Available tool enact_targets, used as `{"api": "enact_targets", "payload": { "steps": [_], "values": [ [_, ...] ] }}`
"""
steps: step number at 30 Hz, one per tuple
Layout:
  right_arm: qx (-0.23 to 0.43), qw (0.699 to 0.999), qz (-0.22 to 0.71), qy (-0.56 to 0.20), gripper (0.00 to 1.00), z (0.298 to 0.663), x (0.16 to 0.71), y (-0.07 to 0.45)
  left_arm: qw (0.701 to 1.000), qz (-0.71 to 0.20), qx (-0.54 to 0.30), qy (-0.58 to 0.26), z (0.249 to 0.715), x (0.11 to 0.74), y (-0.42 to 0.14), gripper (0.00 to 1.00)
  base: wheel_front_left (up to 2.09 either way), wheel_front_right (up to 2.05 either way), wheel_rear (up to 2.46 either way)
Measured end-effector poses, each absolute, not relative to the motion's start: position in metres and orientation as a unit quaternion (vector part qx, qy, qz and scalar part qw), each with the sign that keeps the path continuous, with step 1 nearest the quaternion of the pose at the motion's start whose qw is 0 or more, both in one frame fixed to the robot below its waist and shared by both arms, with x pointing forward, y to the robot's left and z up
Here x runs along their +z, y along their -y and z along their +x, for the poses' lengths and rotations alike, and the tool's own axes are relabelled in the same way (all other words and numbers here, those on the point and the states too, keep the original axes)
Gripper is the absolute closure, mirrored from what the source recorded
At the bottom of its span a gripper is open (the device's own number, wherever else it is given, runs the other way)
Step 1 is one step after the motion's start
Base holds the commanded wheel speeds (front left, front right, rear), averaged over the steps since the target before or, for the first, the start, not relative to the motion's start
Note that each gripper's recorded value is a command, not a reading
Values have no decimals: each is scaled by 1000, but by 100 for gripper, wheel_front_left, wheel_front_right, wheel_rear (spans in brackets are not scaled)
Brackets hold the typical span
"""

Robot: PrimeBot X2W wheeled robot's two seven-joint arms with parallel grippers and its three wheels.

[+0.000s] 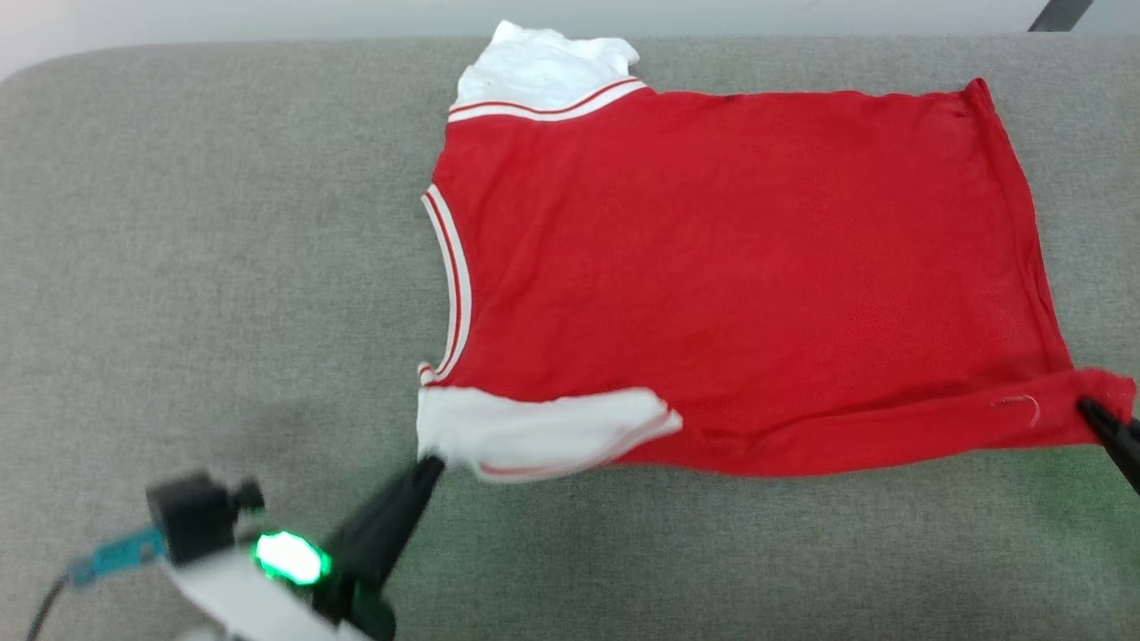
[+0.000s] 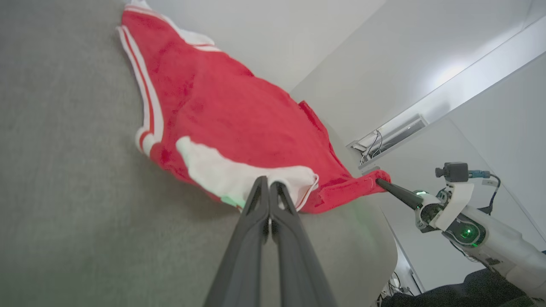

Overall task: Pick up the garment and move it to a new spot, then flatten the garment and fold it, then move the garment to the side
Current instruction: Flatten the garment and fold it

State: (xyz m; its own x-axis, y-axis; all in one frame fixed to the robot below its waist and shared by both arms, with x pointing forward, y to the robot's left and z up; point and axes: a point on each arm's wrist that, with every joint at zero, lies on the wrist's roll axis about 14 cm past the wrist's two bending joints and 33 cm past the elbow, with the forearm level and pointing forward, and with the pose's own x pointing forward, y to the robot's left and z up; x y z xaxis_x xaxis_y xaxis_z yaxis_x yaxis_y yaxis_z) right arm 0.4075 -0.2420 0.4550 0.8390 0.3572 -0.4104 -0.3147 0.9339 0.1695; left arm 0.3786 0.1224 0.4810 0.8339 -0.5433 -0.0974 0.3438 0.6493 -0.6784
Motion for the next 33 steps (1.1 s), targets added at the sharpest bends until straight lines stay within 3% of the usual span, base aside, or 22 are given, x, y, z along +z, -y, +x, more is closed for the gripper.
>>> {"api": "enact_targets", "payload": {
  "steps": [11,16,28,29,30,31,32,33],
  "values": [
    [142,968,84,-187,100,468,476,241,914,-319,-239,-75,471,510,-124,100,0,0,0],
    [106,971,96,-191,100,487,460,253,925,-315,-202,-67,505,496,-134,100,0,0,0],
    [99,963,96,-233,100,508,400,246,943,-262,-158,-129,539,417,-136,100,0,0,0],
    [100,963,95,-233,100,509,398,246,945,-254,-159,-132,539,413,-136,96,0,0,0],
    [101,964,90,-229,100,509,399,246,947,-244,-162,-134,539,412,-136,75,0,0,0],
    [100,966,85,-225,76,510,400,247,949,-231,-165,-136,539,411,-136,44,0,0,0],
    [97,966,83,-223,8,509,400,249,951,-220,-168,-138,537,409,-136,0,0,0,0],
    [95,967,82,-220,0,508,401,250,953,-209,-169,-138,537,410,-138,0,0,0,0]
  ]
}}
